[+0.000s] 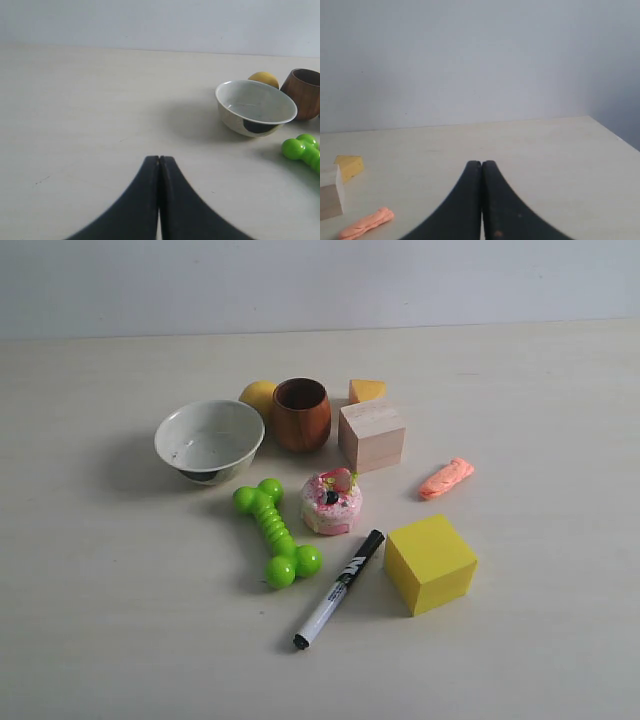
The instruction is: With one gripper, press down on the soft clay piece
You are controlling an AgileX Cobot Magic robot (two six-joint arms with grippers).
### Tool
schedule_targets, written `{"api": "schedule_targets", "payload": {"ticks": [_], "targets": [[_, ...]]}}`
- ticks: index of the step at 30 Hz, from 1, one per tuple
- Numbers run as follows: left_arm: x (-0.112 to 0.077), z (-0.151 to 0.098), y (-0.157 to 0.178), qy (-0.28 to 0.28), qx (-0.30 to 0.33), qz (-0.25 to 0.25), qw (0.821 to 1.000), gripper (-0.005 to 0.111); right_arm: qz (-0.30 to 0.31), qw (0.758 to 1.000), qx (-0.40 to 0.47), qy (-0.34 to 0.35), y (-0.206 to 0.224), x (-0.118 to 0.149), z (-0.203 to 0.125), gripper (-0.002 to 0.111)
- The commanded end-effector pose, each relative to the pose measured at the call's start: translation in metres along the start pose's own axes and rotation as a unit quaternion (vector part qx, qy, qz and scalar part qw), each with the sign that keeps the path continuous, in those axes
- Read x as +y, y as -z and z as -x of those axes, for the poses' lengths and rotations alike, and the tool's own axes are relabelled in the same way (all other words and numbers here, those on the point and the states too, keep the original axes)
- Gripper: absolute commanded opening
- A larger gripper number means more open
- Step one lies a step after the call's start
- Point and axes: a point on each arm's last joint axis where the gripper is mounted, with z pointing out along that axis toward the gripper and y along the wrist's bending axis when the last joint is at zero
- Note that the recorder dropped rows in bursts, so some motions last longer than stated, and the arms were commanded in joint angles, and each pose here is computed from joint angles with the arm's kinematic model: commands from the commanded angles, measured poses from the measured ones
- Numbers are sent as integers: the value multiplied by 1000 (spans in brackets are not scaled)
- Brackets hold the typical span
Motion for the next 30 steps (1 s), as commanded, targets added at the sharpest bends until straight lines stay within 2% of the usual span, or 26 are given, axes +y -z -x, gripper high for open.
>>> {"api": "schedule_targets", "payload": {"ticks": [1,5,9,16,20,25,30], "targets": [[0,2,1,1,-9,1,1000,0,-2,1000,-13,4,0,0,1,0],[0,2,1,1,-9,1,1000,0,-2,1000,-14,5,0,0,1,0],[0,2,1,1,-9,1,1000,0,0,999,-52,7,1,0,8,0],[0,2,1,1,-9,1,1000,0,7,984,-177,7,6,2,30,0],[0,2,1,1,-9,1,1000,0,14,960,-281,-16,15,2,48,0],[0,2,1,1,-9,1,1000,0,13,958,-274,-83,20,-2,68,0],[0,2,1,1,-9,1,1000,0,14,972,-220,-85,13,0,106,0]]}}
